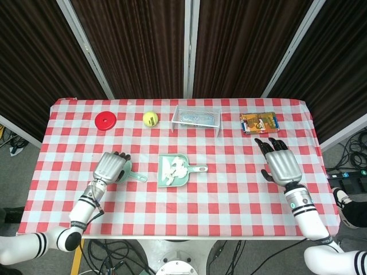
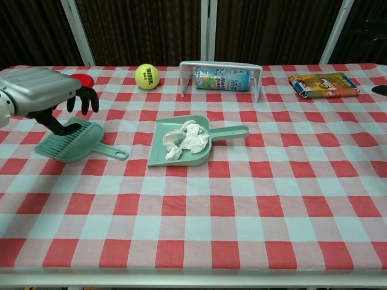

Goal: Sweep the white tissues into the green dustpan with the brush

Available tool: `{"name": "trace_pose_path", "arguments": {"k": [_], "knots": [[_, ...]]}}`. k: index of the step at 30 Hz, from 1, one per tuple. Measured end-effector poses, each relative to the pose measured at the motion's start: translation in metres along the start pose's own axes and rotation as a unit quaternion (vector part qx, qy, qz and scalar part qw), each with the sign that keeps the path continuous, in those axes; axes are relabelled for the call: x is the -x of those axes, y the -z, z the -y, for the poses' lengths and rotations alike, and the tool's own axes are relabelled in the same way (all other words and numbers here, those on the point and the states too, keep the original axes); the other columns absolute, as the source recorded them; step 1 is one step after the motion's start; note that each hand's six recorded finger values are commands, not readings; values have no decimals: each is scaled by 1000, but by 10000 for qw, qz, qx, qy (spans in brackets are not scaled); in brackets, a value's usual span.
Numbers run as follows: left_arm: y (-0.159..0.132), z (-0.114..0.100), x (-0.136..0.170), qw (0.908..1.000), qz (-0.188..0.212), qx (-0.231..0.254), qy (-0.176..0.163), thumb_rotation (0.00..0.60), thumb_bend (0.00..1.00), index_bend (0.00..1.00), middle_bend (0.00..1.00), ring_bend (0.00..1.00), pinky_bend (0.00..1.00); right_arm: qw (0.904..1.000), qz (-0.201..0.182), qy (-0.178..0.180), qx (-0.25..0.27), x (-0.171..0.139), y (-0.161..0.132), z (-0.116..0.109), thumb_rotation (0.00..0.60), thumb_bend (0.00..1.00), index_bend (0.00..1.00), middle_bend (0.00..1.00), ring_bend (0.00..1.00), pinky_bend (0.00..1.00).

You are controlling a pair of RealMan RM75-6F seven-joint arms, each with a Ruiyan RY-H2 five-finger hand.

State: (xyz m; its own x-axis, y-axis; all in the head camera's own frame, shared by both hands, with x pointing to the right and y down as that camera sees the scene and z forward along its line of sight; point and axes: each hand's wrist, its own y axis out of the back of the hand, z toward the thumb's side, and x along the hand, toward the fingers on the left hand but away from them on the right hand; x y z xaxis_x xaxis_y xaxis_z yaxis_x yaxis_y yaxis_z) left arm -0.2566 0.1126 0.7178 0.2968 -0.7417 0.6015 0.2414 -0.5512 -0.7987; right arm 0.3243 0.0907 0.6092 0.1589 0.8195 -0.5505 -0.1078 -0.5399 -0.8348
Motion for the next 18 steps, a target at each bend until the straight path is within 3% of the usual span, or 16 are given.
{"name": "trace_pose_path", "arguments": {"k": [6, 11, 14, 18], "knots": [[29, -16, 20, 9947, -345, 890, -390, 600, 247, 288, 336, 356, 598, 9996, 181, 176, 128, -21, 27, -5, 600, 272, 60, 222, 56, 124], [83, -22, 61, 9764, -844, 1739, -962, 600, 113, 274, 311, 258, 419, 9979, 231, 419, 437, -45, 52, -7, 600, 294, 58, 154, 0, 42], [119, -18, 101, 9656, -1202, 1920, -1278, 600, 94, 269, 283, 227, 340, 9959, 294, 649, 555, -66, 71, -8, 600, 294, 42, 131, 0, 22], [151, -8, 153, 9581, -1585, 1853, -1503, 600, 93, 267, 280, 210, 301, 9923, 461, 977, 614, -96, 96, -8, 600, 293, 33, 123, 0, 8]]}}
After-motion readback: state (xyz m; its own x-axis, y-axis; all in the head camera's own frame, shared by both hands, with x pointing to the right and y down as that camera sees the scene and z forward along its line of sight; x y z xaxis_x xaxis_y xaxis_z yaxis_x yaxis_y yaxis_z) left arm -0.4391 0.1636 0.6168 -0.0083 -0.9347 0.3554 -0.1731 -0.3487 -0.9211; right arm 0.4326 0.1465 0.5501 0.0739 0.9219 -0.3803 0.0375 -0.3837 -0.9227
